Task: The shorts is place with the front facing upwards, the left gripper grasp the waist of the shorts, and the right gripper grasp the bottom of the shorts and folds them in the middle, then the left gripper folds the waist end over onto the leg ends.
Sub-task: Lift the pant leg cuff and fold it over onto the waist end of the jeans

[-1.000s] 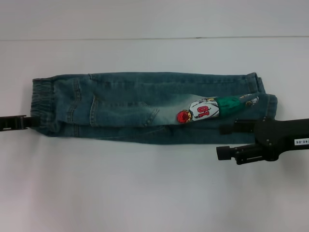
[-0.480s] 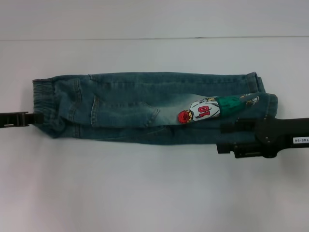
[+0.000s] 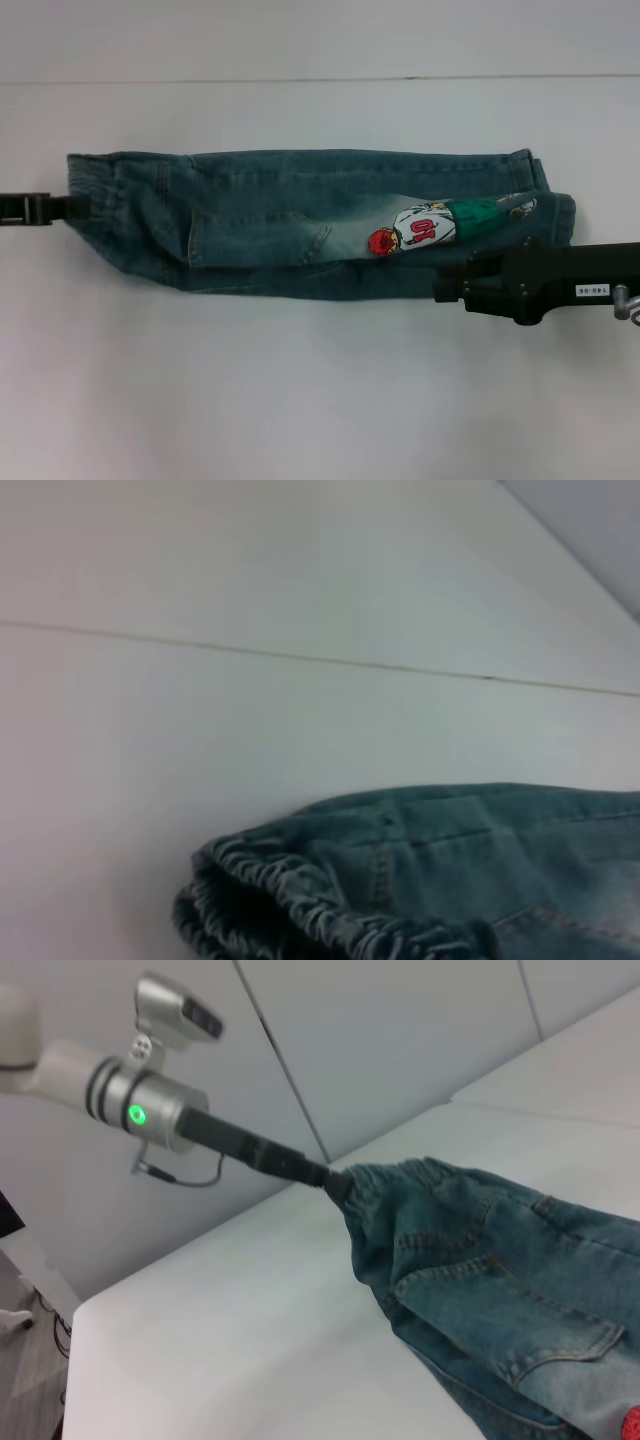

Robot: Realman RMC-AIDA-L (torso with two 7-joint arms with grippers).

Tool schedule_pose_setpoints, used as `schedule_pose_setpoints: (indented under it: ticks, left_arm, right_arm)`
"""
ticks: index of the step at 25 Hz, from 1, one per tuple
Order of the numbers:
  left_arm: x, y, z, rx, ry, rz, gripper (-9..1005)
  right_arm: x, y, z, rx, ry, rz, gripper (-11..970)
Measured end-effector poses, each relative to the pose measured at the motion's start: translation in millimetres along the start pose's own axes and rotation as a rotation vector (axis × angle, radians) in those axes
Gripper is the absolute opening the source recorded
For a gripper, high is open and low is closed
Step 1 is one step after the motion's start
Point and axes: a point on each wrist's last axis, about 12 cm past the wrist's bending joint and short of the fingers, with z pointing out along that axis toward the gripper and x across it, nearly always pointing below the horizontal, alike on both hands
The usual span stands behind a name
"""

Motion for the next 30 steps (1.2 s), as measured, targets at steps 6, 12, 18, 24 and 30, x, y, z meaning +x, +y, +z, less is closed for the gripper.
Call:
schedule_pose_setpoints:
  ticks: [6,12,18,24,30]
  left_arm:
    - [-21.0,-14.1,-2.9,0.086,-0.017,0.038,39]
    - [-47.0,-33.2,-2.8,0.198,-0.058,0.074,39]
    - [-72.3,-54.1,-2.5,0.314,-0.131,0.103,39]
    - [-92.9,-75.8,0.4,0.427,-0.185,0.131,40]
    - [-100.1,-93.7,12.5,0.474,-0.146,0.176,40]
  right_arm:
    - [1.8,-3.4,6.1,0.044,-0.013,0.01,192]
    - [4.3,-12.1,15.8,0.162,-0.135,0.042,92]
    - [22.9,-18.8,37.3,0.326,-0.359,0.071,29]
    - [35.5,-14.8,73.4,0.443,-0.416,0.081,32]
    - [41.8,-2.0,104.7,0.495,-0.411,0.084,31]
